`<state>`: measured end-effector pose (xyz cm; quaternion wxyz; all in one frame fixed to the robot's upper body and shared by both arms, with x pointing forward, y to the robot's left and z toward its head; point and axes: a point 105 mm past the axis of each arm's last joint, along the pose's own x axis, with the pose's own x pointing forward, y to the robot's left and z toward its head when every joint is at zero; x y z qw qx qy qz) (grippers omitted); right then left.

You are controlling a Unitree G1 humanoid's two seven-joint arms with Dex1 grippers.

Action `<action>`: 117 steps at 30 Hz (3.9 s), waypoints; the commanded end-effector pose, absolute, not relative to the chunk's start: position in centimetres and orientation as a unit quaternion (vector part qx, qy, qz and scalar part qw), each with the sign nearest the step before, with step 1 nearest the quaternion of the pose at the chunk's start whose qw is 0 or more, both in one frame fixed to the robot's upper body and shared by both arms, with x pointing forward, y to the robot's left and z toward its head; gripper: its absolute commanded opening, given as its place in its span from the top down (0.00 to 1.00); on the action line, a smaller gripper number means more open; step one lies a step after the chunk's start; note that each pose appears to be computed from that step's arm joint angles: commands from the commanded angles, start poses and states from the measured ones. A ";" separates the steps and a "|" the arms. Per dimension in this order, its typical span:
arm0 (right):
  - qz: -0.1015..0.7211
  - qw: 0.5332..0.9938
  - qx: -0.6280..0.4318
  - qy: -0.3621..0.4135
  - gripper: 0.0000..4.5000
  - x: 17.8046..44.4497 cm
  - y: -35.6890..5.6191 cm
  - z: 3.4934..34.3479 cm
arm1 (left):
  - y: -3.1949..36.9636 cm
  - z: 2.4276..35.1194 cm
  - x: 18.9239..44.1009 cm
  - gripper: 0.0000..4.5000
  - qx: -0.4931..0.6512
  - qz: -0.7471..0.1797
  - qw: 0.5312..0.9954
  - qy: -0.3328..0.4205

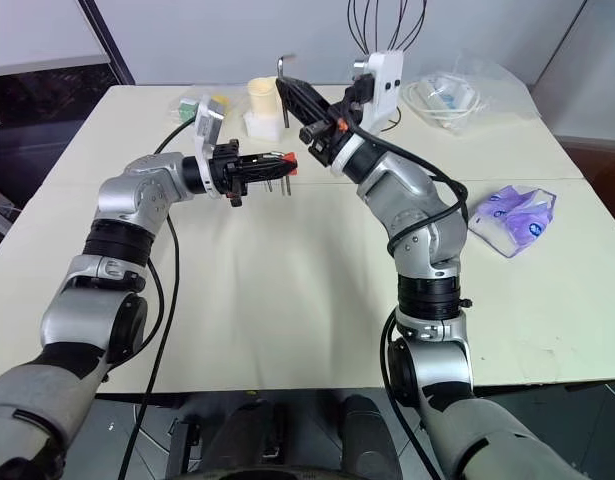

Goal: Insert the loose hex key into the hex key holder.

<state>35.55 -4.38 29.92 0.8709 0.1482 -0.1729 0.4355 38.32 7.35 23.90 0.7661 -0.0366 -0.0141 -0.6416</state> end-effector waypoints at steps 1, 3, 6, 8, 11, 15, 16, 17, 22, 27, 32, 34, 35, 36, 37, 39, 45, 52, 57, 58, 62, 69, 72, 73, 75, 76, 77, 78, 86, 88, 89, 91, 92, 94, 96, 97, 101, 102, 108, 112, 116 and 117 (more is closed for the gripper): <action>0.446 0.860 0.141 -0.205 0.99 34.7 -4.0 31.1 | 7.1 27.0 37.5 1.00 -0.024 -0.653 0.754 -0.065; 0.445 0.861 0.141 -0.204 0.99 34.8 -4.0 30.9 | 7.1 27.3 37.4 1.00 -0.026 -0.654 0.753 -0.070; 0.441 0.863 0.141 -0.200 0.99 35.2 -4.1 30.5 | 7.0 27.6 37.4 1.00 -0.032 -0.653 0.753 -0.075; 0.439 0.865 0.141 -0.198 0.99 35.4 -4.2 30.3 | 7.0 27.6 37.3 1.00 -0.032 -0.653 0.753 -0.075; 0.436 0.867 0.140 -0.197 0.99 35.6 -4.3 30.2 | 7.0 27.6 37.3 1.00 -0.033 -0.654 0.752 -0.075; 0.432 0.870 0.137 -0.194 0.99 35.9 -4.6 29.7 | 7.1 27.6 37.3 1.00 -0.033 -0.652 0.754 -0.075; 0.429 0.872 0.135 -0.192 0.99 36.0 -4.7 29.5 | 7.1 27.5 37.4 1.00 -0.034 -0.651 0.754 -0.075; 0.428 0.873 0.134 -0.191 0.99 36.1 -4.8 29.4 | 7.2 27.4 37.4 1.00 -0.033 -0.651 0.755 -0.074; 0.424 0.875 0.133 -0.194 0.99 36.2 -5.0 29.4 | 7.5 26.8 37.6 1.00 -0.029 -0.645 0.760 -0.066; 0.424 0.872 0.135 -0.203 0.99 36.1 -5.1 29.9 | 7.8 26.2 37.9 1.00 -0.025 -0.639 0.766 -0.058; 0.426 0.869 0.136 -0.210 0.99 35.9 -4.9 30.4 | 7.9 25.2 38.0 1.00 -0.009 -0.639 0.768 -0.045; 0.428 0.868 0.138 -0.211 0.99 35.8 -4.9 30.5 | 7.9 25.2 38.0 1.00 -0.008 -0.639 0.768 -0.045; 0.428 0.868 0.139 -0.211 0.99 35.8 -4.8 30.5 | 7.8 25.2 38.0 1.00 -0.009 -0.639 0.768 -0.046; 0.429 0.867 0.139 -0.211 0.99 35.7 -4.8 30.5 | 7.7 25.3 38.0 1.00 -0.009 -0.639 0.767 -0.048; 0.430 0.867 0.139 -0.210 0.99 35.7 -4.7 30.4 | 7.6 25.4 38.0 1.00 -0.009 -0.640 0.766 -0.049; 0.431 0.867 0.140 -0.207 0.99 35.6 -4.6 30.2 | 7.4 25.6 37.9 1.00 -0.009 -0.642 0.765 -0.052; 0.434 0.865 0.144 -0.205 0.99 35.5 -4.3 30.1 | 6.9 26.0 37.9 1.00 -0.009 -0.643 0.763 -0.061; 0.435 0.866 0.147 -0.200 0.99 35.5 -4.1 29.6 | 6.4 27.1 38.0 1.00 -0.017 -0.642 0.762 -0.079; 0.434 0.866 0.148 -0.198 0.99 35.5 -4.1 29.5 | 6.6 27.3 38.1 1.00 -0.019 -0.637 0.766 -0.083; 0.434 0.866 0.148 -0.198 0.99 35.6 -4.1 29.4 | 6.7 27.4 38.1 1.00 -0.021 -0.637 0.766 -0.083; 0.431 0.868 0.147 -0.197 0.99 35.8 -4.3 29.2 | 7.0 27.4 37.9 1.00 -0.021 -0.637 0.766 -0.083; 0.424 0.871 0.144 -0.201 0.99 36.2 -4.6 29.3 | 7.2 27.3 37.5 1.00 -0.024 -0.644 0.761 -0.076; 0.424 0.870 0.145 -0.205 0.99 36.3 -4.6 29.5 | 7.1 27.1 37.3 1.00 -0.023 -0.646 0.759 -0.073; 0.424 0.870 0.145 -0.206 0.99 36.3 -4.5 29.6 | 7.0 27.1 37.2 1.00 -0.023 -0.647 0.759 -0.073; 0.426 0.868 0.146 -0.208 0.99 36.2 -4.4 29.7 | 7.0 27.1 37.3 1.00 -0.023 -0.645 0.760 -0.075; 0.427 0.868 0.146 -0.208 0.99 36.2 -4.3 29.7 | 7.0 27.1 37.3 1.00 -0.024 -0.645 0.760 -0.076; 0.427 0.868 0.146 -0.207 0.99 36.2 -4.3 29.6 | 7.0 27.2 37.4 1.00 -0.024 -0.643 0.761 -0.078; 0.427 0.868 0.147 -0.207 0.99 36.2 -4.3 29.6 | 7.0 27.4 37.5 1.00 -0.025 -0.641 0.763 -0.081; 0.428 0.868 0.147 -0.204 0.99 36.2 -4.3 29.4 | 7.0 27.3 37.7 1.00 -0.024 -0.639 0.765 -0.082; 0.429 0.867 0.146 -0.206 0.99 36.1 -4.2 29.5 | 6.9 27.0 37.6 1.00 -0.022 -0.642 0.762 -0.076; 0.429 0.867 0.146 -0.208 0.99 36.1 -4.2 29.6 | 6.8 26.7 37.5 1.00 -0.018 -0.643 0.762 -0.073; 0.430 0.866 0.146 -0.211 0.99 36.0 -4.2 29.8 | 6.7 26.1 37.5 1.00 -0.012 -0.645 0.761 -0.065; 0.431 0.865 0.146 -0.213 0.99 35.9 -4.1 29.9 | 6.6 25.9 37.5 1.00 -0.009 -0.646 0.761 -0.063; 0.433 0.863 0.147 -0.214 0.99 35.8 -4.0 30.1 | 6.4 25.7 37.5 1.00 -0.009 -0.648 0.759 -0.062; 0.434 0.863 0.147 -0.215 0.99 35.8 -4.0 30.1 | 6.2 25.8 37.5 1.00 -0.010 -0.649 0.758 -0.064; 0.434 0.862 0.147 -0.215 0.99 35.8 -3.9 30.1 | 6.1 25.8 37.5 1.00 -0.011 -0.649 0.758 -0.065; 0.435 0.862 0.147 -0.213 0.99 35.7 -3.9 30.0 | 5.8 26.2 37.6 1.00 -0.013 -0.647 0.759 -0.073; 0.435 0.863 0.147 -0.213 0.99 35.7 -3.9 30.0 | 5.8 26.2 37.7 1.00 -0.013 -0.647 0.759 -0.074; 0.431 0.865 0.147 -0.211 0.99 35.8 -4.1 29.8 | 6.2 26.8 38.0 1.00 -0.015 -0.640 0.764 -0.081; 0.431 0.865 0.148 -0.210 0.99 35.8 -4.1 29.7 | 6.4 26.8 38.1 1.00 -0.016 -0.636 0.767 -0.083; 0.431 0.865 0.150 -0.208 0.99 35.9 -4.0 29.5 | 6.3 27.3 38.0 1.00 -0.025 -0.636 0.766 -0.089; 0.430 0.865 0.150 -0.208 0.99 35.9 -4.0 29.5 | 6.2 27.4 37.9 1.00 -0.026 -0.637 0.765 -0.090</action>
